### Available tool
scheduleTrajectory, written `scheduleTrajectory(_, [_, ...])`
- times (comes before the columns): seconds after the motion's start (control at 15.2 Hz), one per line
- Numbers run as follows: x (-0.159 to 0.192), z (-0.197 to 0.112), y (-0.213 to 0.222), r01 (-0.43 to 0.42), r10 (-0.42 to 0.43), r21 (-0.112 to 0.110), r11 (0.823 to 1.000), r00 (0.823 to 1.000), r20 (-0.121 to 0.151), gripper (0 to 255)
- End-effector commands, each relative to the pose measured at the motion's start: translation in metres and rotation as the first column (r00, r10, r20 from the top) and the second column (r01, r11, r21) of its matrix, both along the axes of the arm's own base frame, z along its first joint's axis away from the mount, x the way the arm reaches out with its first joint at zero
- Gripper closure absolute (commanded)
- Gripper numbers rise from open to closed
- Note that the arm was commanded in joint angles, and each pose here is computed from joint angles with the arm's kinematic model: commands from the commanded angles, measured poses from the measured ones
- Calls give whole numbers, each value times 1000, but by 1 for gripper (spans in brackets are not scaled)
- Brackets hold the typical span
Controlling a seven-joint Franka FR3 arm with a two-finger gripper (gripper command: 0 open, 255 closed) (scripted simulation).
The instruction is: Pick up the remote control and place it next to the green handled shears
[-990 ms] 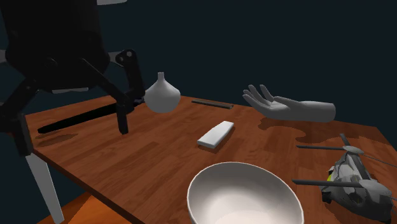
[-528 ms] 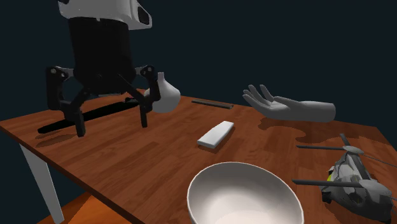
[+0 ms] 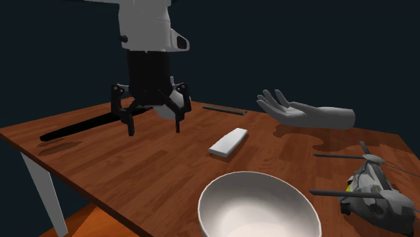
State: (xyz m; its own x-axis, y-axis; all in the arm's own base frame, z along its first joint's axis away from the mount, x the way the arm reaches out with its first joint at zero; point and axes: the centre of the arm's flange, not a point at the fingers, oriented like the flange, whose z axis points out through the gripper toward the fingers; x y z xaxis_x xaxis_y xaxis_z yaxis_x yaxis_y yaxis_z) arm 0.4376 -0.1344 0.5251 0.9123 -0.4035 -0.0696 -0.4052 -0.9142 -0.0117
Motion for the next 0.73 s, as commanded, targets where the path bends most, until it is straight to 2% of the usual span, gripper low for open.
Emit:
scheduleTrajectory(0.0, [15,-10,-20,60,-60,-5,998,998,3,0])
scheduleTrajectory(0.33, [43,-30,-74,206,-205,-16,978,979,11,0])
scheduleTrajectory(0.66, [64,-49,-132,346,-346,-26,938,938,20,0])
